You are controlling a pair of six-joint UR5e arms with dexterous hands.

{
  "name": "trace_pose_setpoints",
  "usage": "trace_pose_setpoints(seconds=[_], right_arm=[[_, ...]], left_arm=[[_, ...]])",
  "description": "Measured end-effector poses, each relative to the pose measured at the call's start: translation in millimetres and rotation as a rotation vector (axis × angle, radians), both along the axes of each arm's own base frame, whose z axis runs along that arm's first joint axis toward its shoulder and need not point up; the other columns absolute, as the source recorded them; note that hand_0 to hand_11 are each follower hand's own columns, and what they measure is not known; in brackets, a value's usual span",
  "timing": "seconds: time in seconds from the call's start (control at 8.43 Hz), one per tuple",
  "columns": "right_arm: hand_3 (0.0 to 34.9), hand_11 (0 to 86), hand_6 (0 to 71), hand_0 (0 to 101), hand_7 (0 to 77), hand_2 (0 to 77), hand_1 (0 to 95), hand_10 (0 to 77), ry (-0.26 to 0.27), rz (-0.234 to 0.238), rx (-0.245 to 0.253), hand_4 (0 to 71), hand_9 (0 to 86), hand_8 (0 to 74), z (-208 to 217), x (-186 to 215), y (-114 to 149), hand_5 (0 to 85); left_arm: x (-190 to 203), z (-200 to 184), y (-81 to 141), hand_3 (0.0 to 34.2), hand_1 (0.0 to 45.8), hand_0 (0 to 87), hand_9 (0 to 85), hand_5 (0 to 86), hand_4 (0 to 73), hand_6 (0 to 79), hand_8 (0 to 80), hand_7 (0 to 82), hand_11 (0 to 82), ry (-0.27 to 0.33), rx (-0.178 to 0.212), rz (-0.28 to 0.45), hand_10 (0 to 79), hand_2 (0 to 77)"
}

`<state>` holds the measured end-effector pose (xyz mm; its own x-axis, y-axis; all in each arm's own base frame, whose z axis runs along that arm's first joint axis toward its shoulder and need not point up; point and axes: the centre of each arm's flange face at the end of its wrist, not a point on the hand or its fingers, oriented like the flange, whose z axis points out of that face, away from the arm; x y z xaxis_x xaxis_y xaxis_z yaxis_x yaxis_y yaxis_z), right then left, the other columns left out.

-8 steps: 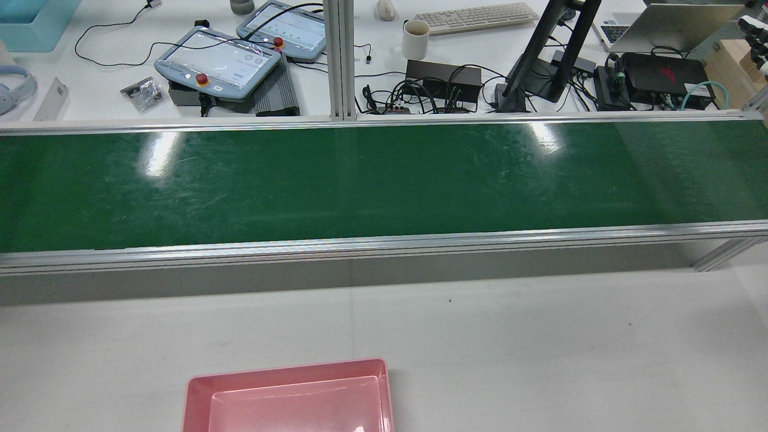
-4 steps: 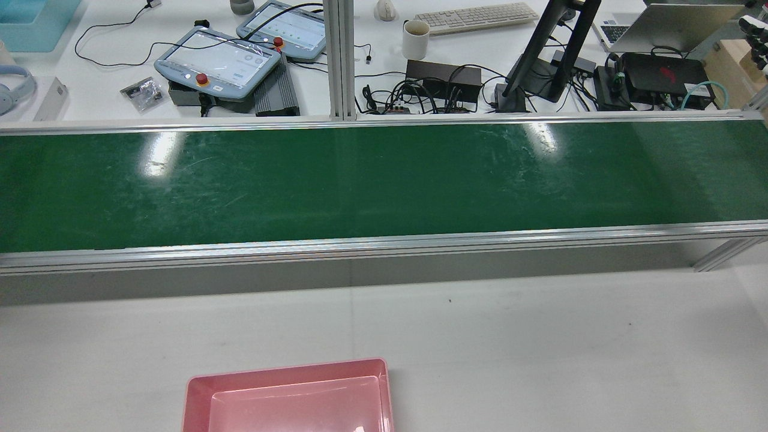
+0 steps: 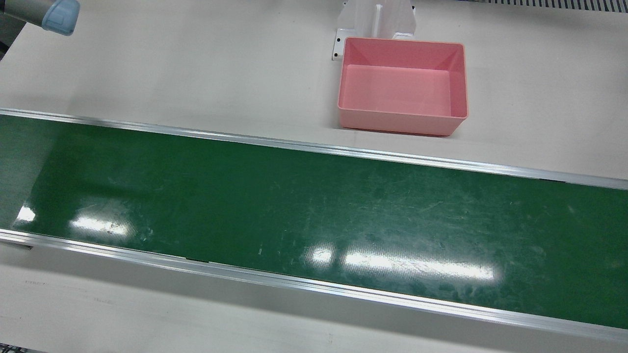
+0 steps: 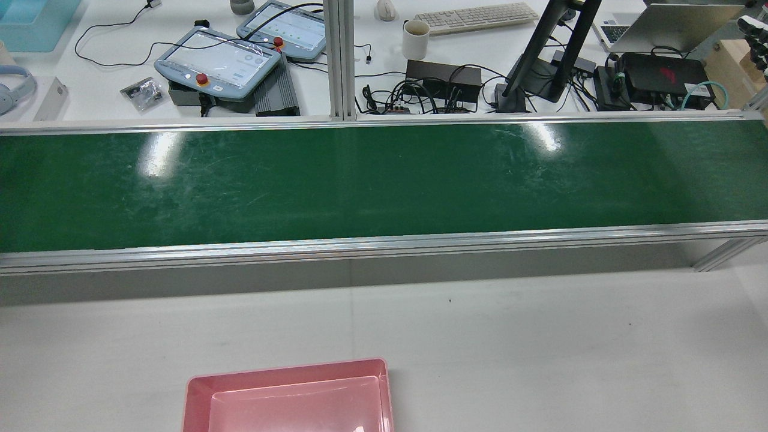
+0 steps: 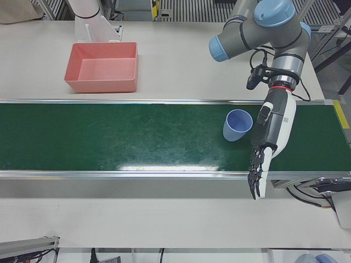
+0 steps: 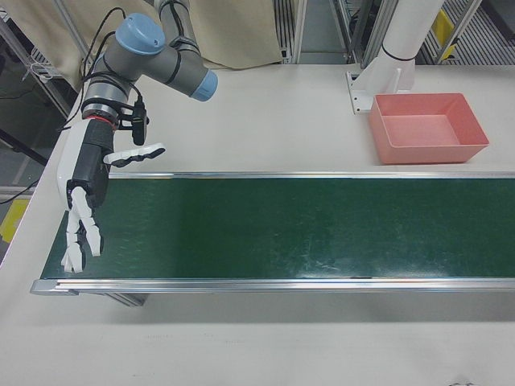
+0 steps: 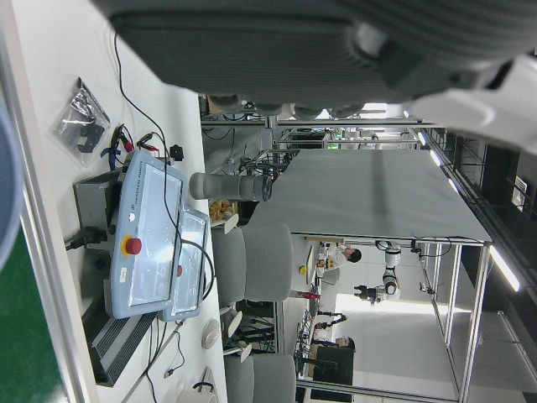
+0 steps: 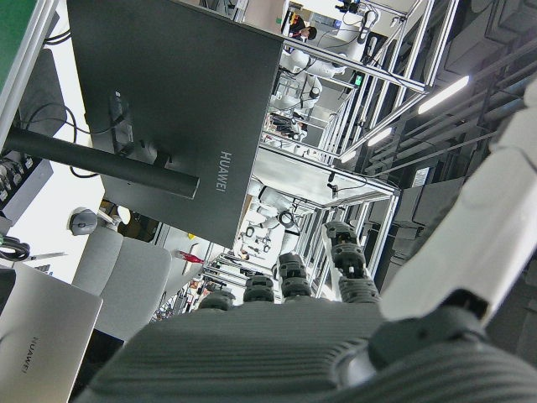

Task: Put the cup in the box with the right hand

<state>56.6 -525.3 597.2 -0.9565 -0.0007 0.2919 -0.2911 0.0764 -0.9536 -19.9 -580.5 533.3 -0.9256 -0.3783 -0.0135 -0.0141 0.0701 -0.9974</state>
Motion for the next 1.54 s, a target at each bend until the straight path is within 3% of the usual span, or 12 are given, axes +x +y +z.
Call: trace_pose_setpoints(seconds=[1.54], right_arm=[[0.0,1.1,3.3,39,14.7,4.9,7.6,0.0,-0.007,-0.005,0.039,0.0,6.0,1.6,-20,-3,-3,1.6]], left_arm=[[0,5,0,0.0,0.5,0.0,0.0,0.0,0.0,0.0,0.0,0.0,0.0,-0.001,-0.007,0.000,0.0,0.5]])
